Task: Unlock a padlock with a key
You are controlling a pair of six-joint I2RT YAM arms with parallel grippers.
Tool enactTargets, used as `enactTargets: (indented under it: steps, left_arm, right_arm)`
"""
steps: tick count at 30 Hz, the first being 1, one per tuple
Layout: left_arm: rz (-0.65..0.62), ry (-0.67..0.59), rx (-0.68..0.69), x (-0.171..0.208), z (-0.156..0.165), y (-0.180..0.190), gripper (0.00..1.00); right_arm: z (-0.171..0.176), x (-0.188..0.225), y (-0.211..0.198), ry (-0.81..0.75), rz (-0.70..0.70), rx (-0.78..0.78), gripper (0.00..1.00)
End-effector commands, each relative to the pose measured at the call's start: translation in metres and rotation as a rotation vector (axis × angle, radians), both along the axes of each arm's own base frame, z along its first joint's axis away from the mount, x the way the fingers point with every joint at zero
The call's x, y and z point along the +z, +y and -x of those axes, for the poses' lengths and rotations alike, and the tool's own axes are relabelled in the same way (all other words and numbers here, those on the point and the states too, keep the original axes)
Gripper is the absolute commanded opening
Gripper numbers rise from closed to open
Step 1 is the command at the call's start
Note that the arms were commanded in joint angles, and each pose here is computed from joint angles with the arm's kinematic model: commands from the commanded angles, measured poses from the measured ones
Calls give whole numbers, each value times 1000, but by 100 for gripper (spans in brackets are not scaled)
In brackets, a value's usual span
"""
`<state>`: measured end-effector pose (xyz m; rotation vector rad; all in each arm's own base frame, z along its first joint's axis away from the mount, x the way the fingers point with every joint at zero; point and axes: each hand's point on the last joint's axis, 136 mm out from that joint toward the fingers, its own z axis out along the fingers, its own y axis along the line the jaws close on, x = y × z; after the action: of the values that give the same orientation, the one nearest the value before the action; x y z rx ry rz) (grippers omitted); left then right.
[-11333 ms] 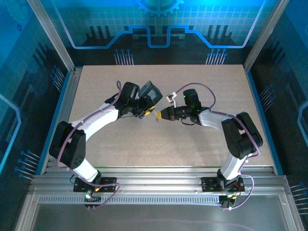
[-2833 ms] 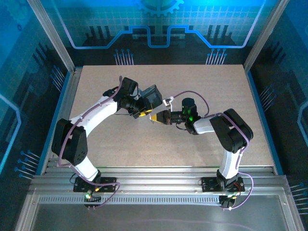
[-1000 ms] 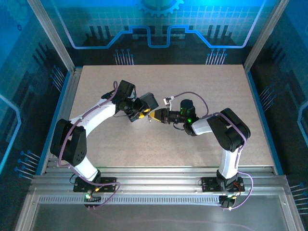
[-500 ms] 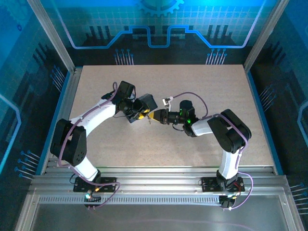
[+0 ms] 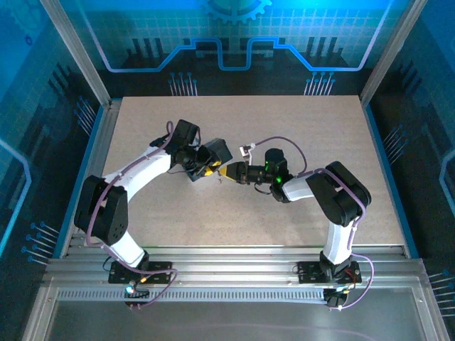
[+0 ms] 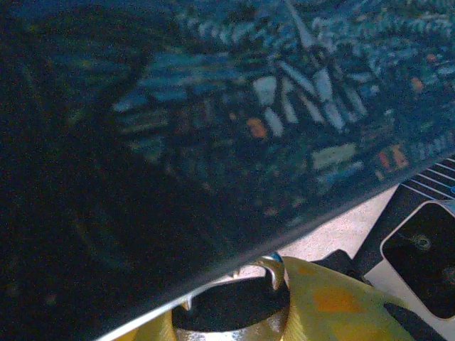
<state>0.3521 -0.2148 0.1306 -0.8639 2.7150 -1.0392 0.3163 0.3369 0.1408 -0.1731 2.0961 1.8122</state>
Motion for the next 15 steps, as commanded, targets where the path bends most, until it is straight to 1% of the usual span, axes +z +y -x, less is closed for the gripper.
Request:
enactTargets:
  steps: [1, 6, 15]
  left_arm:
    - [25, -35, 22, 12, -4, 2, 0]
    - [26, -37, 29, 12, -4, 4, 0]
    - [33, -44, 30, 15, -4, 4, 0]
  right_arm:
    - [7, -6, 3, -16, 5, 10, 21]
    - [9, -7, 3, -12, 8, 10, 21]
    - [10, -7, 7, -14, 7, 24, 15]
